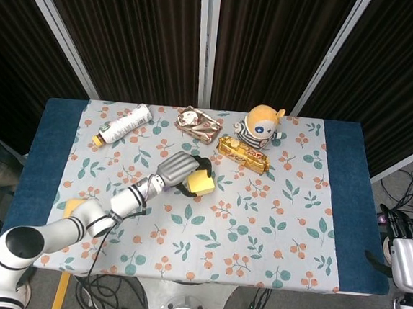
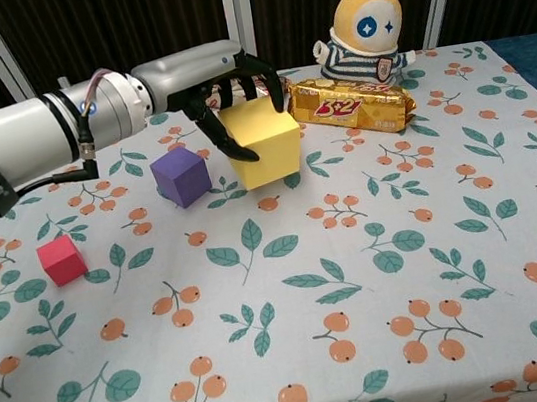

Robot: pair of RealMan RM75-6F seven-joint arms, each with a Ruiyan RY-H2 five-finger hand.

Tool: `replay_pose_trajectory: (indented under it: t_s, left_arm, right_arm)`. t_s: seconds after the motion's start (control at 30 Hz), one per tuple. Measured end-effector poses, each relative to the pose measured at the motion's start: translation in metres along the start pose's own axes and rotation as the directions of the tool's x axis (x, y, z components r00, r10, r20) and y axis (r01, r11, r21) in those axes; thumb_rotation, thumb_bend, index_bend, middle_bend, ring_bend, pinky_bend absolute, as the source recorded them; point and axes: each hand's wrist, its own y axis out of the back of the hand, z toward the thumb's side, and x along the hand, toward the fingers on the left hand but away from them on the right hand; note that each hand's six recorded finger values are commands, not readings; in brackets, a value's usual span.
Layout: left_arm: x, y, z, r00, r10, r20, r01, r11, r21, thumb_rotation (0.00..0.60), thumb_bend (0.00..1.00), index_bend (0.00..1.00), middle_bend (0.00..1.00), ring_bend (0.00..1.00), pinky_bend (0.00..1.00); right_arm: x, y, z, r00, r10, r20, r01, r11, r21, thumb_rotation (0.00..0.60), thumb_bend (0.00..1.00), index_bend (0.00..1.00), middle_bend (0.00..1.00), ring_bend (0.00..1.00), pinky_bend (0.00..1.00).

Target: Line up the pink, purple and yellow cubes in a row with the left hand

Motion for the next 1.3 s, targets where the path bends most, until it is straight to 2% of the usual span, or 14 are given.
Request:
replay_pose_trajectory:
  t_s: [0.17,0.37,0.53,0.8,0.97,1.13,1.3]
  left_arm:
    - [0.004,-0.005,-0.008,1.000,-0.024,-0.015,0.024,0.998,0.049,0.600,0.24,0.46,0.45,0.35,0.34]
    - [0.004,-0.012,-0.016,0.998,-0.064,-0.020,0.066,0.989,0.132,0.600,0.23,0.38,0.33,0.24,0.30]
    - [0.003,-0.007,-0.019,0.999,-0.034,-0.020,0.036,0.987,0.154,0.600,0.23,0.28,0.24,0.20,0.28]
    - [-0.004,-0.003,-0.020,1.000,-0.003,-0.014,0.006,0.985,0.174,0.600,0.22,0.26,0.22,0.18,0.27]
    - [-0.012,-0.002,-0.022,1.000,0.007,-0.018,-0.004,0.987,0.158,0.600,0.22,0.23,0.22,0.18,0.27]
    - [-0.031,0.001,-0.028,0.999,0.016,-0.046,-0.012,0.995,0.099,0.600,0.21,0.23,0.22,0.18,0.28]
    - [-0.059,0.003,-0.044,0.988,0.040,-0.147,-0.036,0.999,0.028,0.600,0.18,0.20,0.22,0.18,0.28]
  right_arm:
    - [-0.001,0.000,0.000,1.000,0.000,0.001,0.000,1.000,0.001,0.600,0.06,0.01,0.16,0.11,0.23]
    - [-0.002,0.000,0.001,1.000,0.001,0.000,-0.001,1.000,-0.001,0.600,0.06,0.01,0.16,0.11,0.23]
    - [-0.002,0.000,0.002,1.000,-0.001,-0.004,0.001,1.000,-0.001,0.600,0.06,0.01,0.16,0.11,0.23]
    - [-0.001,0.001,0.003,1.000,-0.005,-0.006,0.005,1.000,-0.002,0.600,0.06,0.01,0.16,0.11,0.23]
    - [0.000,0.003,0.002,1.000,-0.011,-0.004,0.011,1.000,-0.001,0.600,0.06,0.01,0.16,0.11,0.23]
    - [-0.001,0.002,0.005,1.000,-0.008,-0.015,0.008,1.000,-0.004,0.600,0.07,0.01,0.16,0.11,0.23]
    - [-0.002,0.001,0.010,0.999,-0.008,-0.039,0.008,1.000,-0.010,0.600,0.07,0.01,0.16,0.11,0.23]
